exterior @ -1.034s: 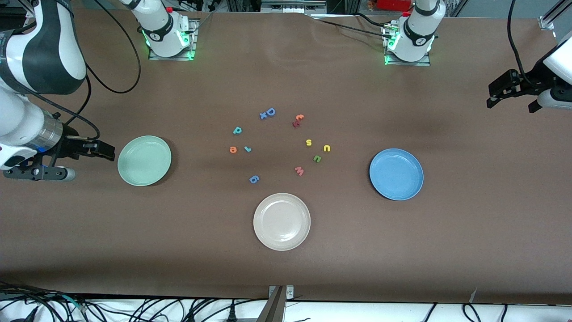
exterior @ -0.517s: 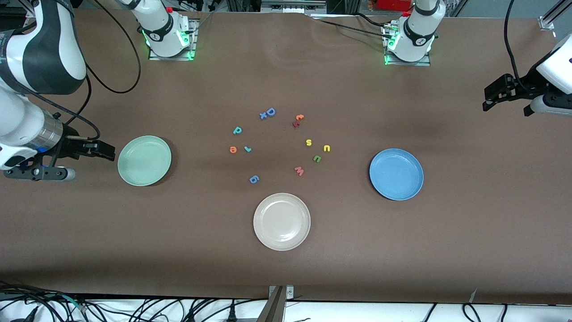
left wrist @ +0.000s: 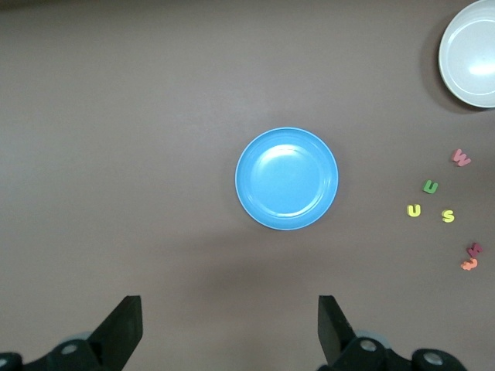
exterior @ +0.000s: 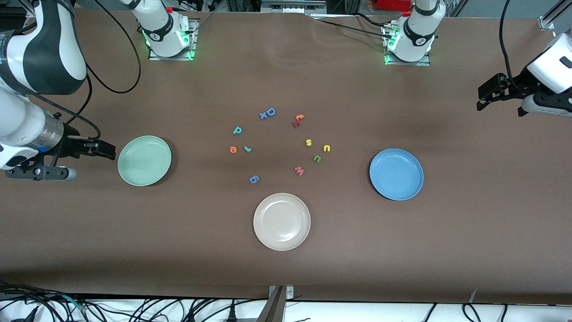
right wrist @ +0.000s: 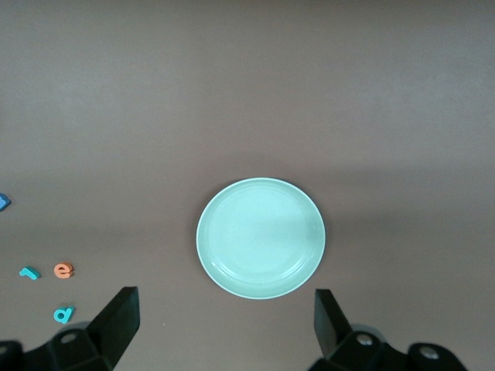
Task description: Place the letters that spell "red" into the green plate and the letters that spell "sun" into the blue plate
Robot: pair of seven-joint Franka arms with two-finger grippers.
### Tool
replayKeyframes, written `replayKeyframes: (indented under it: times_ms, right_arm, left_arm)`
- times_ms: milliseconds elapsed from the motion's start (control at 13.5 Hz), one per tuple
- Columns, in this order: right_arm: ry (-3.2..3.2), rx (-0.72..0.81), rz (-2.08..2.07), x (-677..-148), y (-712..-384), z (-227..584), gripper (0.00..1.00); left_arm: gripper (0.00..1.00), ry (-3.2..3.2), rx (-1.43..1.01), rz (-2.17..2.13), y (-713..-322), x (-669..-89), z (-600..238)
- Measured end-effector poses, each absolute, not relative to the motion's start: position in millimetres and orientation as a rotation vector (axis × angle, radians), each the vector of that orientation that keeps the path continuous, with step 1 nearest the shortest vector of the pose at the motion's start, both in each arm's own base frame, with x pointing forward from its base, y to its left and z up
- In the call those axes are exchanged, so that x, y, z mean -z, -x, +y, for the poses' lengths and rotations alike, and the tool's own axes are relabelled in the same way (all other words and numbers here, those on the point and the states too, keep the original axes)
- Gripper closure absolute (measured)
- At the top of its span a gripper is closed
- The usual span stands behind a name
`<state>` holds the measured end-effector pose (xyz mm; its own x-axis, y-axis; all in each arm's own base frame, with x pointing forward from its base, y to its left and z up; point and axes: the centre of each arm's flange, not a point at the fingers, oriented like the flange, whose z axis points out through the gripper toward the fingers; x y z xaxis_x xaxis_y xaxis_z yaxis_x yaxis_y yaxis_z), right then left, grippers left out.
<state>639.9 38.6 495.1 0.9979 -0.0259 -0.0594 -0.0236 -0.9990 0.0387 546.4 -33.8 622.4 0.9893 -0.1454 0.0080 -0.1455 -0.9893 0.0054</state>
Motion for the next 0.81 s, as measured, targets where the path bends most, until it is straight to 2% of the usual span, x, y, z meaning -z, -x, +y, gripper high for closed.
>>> replayKeyframes:
  times_ms: [813]
  right_arm:
    - [-3.098,0.134,-0.045,-492.3,-637.1,38.3,0.0]
  left_arm:
    - [0.0,-3.128,0.019,-0.205,-544.1,-622.6,-25.4]
